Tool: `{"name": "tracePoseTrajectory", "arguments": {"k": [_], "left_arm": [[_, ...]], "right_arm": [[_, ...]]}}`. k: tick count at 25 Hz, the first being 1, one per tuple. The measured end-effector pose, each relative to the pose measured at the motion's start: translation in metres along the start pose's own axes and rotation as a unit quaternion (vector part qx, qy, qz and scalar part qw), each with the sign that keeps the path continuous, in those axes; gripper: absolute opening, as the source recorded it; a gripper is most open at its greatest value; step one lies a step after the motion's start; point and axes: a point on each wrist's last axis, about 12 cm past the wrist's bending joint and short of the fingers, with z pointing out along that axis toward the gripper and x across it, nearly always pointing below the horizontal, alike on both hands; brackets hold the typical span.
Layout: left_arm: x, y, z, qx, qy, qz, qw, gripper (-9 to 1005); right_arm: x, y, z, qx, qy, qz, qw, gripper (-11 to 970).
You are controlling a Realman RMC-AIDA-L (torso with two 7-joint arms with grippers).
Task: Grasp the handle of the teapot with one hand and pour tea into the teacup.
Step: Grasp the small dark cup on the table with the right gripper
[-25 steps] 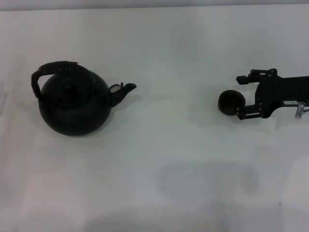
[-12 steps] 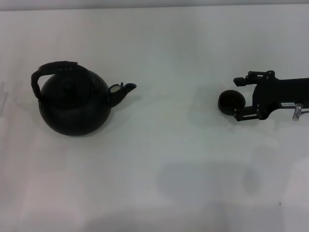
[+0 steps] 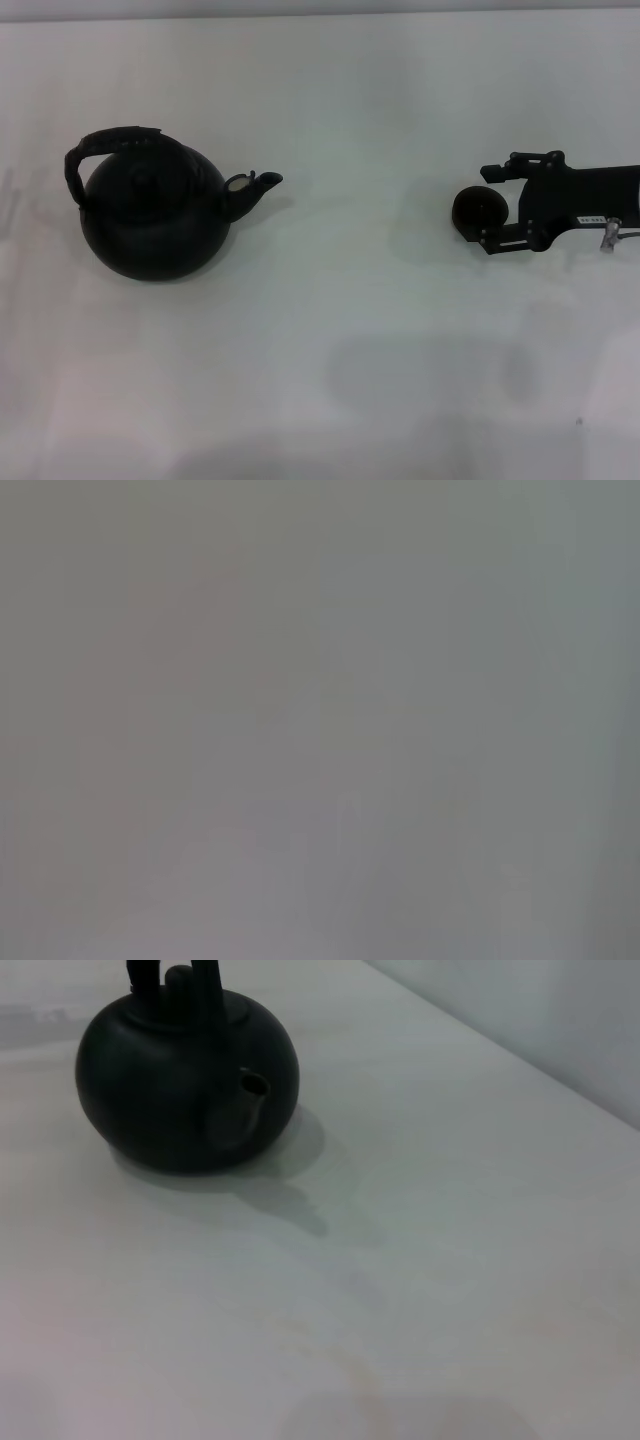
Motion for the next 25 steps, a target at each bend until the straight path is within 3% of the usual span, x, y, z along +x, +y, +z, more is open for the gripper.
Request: {"name": "tracePoseTrajectory", "arguments": {"k": [25], "left_arm": [[0.001,0.0,-0.002,-0.002,0.002,0.0,1.0,710]], "right_arm": [[0.002,0.004,0.011,0.005,0.011,-0.002,1.0,851]]}}
